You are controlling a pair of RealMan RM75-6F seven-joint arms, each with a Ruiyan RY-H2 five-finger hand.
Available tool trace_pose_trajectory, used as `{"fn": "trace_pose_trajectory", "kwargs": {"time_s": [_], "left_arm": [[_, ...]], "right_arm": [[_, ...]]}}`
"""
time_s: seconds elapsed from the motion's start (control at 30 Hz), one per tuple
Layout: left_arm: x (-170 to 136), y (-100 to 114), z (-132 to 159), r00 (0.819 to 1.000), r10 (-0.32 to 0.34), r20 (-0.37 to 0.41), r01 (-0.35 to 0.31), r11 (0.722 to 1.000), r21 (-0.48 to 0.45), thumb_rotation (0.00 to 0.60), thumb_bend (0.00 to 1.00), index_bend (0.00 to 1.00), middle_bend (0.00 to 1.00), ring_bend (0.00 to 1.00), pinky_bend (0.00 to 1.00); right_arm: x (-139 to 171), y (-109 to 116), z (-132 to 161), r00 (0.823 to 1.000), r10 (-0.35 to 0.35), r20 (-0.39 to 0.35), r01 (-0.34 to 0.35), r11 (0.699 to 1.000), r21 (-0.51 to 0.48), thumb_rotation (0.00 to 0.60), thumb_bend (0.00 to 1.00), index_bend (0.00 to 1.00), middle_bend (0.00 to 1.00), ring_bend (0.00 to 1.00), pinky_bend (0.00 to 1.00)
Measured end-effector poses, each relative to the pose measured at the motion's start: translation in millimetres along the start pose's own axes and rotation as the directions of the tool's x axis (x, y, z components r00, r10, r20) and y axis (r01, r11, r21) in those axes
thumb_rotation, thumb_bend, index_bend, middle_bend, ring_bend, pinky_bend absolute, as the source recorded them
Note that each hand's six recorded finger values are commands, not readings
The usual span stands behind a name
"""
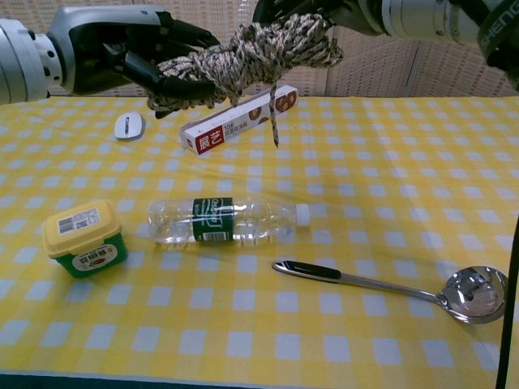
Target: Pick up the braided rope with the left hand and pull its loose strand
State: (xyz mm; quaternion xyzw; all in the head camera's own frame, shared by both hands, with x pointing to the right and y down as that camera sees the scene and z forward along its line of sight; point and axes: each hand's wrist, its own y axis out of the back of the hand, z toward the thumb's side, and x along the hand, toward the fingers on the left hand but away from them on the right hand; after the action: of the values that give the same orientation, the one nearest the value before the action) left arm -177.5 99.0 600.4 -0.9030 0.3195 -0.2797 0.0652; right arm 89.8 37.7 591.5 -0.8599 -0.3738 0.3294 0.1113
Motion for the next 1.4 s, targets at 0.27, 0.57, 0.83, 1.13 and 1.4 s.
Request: {"fn": "trace_pose_trajectory", "kwargs": {"time_s": [0.27,0.57,0.83,1.13,1.4], "left_arm": [[5.1,1.5,-9.9,0.998,0.051,-0.045,-0.041,0.979,0.199,0.6,0.73,0.73,0.7,0.69,0.73],[7.5,7.4,-25.1,0.976,0.154,-0.152,-0.101,0.945,0.312,0.6,0.73,0.73,0.71,0.7,0.73],[9.0,17.3,-32.4,0.938,0.247,-0.242,-0.186,0.951,0.249,0.6,0.73,0.73,0.72,0.72,0.75],[8.1,37.9,-31.2,0.897,0.353,-0.265,-0.321,0.934,0.155,0.6,0.73,0.73,0.72,0.72,0.75],[3.7,49.2,-24.7,0.894,0.372,-0.248,-0.375,0.926,0.04,0.6,0.73,0.73,0.72,0.72,0.75]], "right_arm": [[14.5,-2.5,14.6,0.999,0.019,-0.027,-0.019,1.0,0.014,0.6,0.48,0.75,0.49,0.46,0.43],[30.7,-8.1,24.7,0.998,0.036,-0.051,-0.034,0.999,0.026,0.6,0.48,0.75,0.49,0.47,0.47],[43.0,-17.7,29.5,0.997,0.055,-0.063,-0.051,0.997,0.054,0.6,0.48,0.75,0.49,0.49,0.51],[51.4,-27.2,25.9,0.996,0.077,-0.053,-0.074,0.995,0.064,0.6,0.48,0.65,0.48,0.5,0.54],[52.7,-29.2,21.3,0.993,0.093,-0.074,-0.09,0.995,0.051,0.6,0.48,0.27,0.33,0.4,0.53]]}}
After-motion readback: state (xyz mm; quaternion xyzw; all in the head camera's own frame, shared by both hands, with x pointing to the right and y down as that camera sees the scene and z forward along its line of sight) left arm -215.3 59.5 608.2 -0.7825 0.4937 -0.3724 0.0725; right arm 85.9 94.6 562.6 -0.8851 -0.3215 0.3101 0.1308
